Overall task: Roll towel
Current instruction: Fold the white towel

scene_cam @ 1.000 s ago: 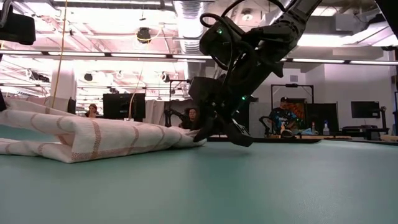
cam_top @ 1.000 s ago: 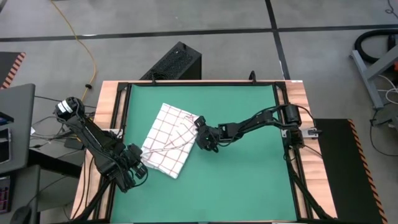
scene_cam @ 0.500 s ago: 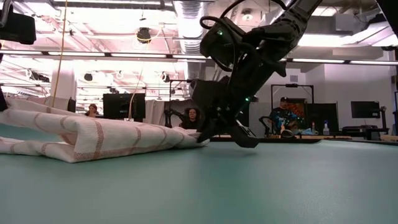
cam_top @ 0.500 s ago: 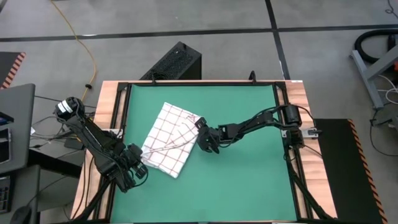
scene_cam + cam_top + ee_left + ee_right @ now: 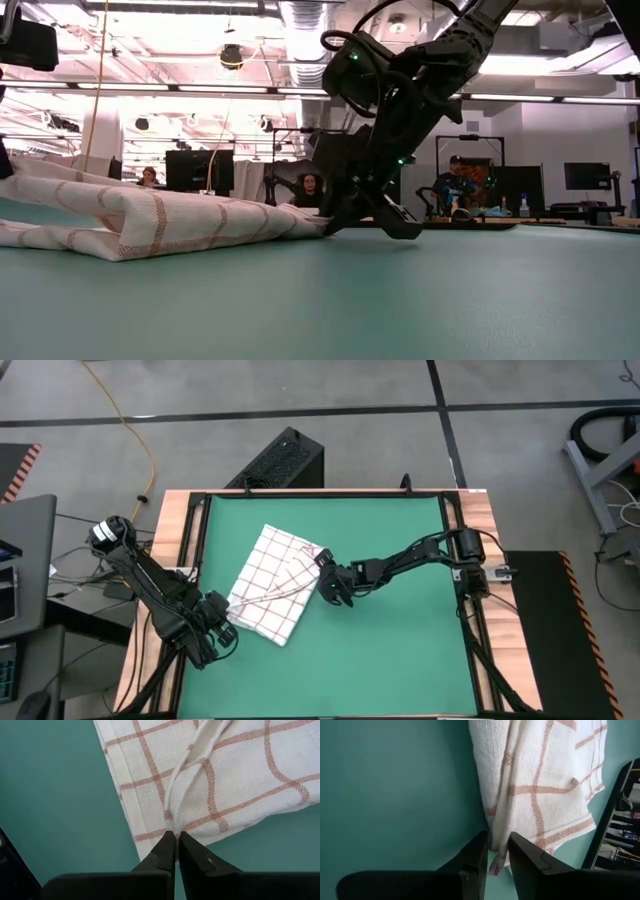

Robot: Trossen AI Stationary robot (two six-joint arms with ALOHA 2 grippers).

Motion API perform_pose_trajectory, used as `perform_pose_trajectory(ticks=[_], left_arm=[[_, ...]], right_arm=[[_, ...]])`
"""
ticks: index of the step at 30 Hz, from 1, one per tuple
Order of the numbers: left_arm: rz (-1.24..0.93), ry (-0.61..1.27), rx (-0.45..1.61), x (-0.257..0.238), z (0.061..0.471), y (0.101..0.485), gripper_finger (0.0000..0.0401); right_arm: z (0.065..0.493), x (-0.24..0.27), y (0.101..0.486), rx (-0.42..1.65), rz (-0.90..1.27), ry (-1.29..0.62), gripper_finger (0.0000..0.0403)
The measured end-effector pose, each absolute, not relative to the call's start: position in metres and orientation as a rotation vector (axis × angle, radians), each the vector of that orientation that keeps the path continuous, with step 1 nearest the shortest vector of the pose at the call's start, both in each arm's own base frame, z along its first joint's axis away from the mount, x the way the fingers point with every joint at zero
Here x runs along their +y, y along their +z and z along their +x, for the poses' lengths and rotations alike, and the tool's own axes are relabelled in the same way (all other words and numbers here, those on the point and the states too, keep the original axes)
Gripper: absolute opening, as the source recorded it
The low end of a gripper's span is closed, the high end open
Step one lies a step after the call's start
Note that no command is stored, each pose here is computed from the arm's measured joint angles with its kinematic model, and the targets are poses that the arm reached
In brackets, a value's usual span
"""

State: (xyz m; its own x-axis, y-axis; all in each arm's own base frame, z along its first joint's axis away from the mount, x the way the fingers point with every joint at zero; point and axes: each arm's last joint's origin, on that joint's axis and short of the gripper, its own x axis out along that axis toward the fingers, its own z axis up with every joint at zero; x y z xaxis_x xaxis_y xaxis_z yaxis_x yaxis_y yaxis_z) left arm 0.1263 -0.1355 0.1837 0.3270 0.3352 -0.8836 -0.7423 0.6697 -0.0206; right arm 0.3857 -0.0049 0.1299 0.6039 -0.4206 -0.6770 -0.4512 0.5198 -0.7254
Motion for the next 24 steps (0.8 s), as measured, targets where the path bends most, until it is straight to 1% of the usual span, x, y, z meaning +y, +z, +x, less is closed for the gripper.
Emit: perform_pose_trajectory(ticks=[7,11,15,19,24], left_arm=[[-0.467,0.740,1.005,-0.135,0.126,0.184,0.0000],[-0.464,0.740,0.997,-0.135,0.127,0.184,0.0000],[-0.465,0.739,0.997,-0.135,0.127,0.184,0.0000],[-0.463,0.740,0.992,-0.135,0.127,0.184,0.0000],[-0.460,0.740,0.980,-0.135,0.127,0.184,0.0000]], right_arm=[[0.383,-0.005,0.143,0.948,-1.067,0.009,0.0094],[0.383,-0.005,0.150,0.925,-1.058,0.008,0.0084],[0.383,-0.004,0.150,0.913,-1.033,0.039,0.0061],[0.383,-0.004,0.150,0.896,-1.007,0.046,0.0017],[0.388,-0.007,0.160,0.860,-1.019,-0.002,0.0011]])
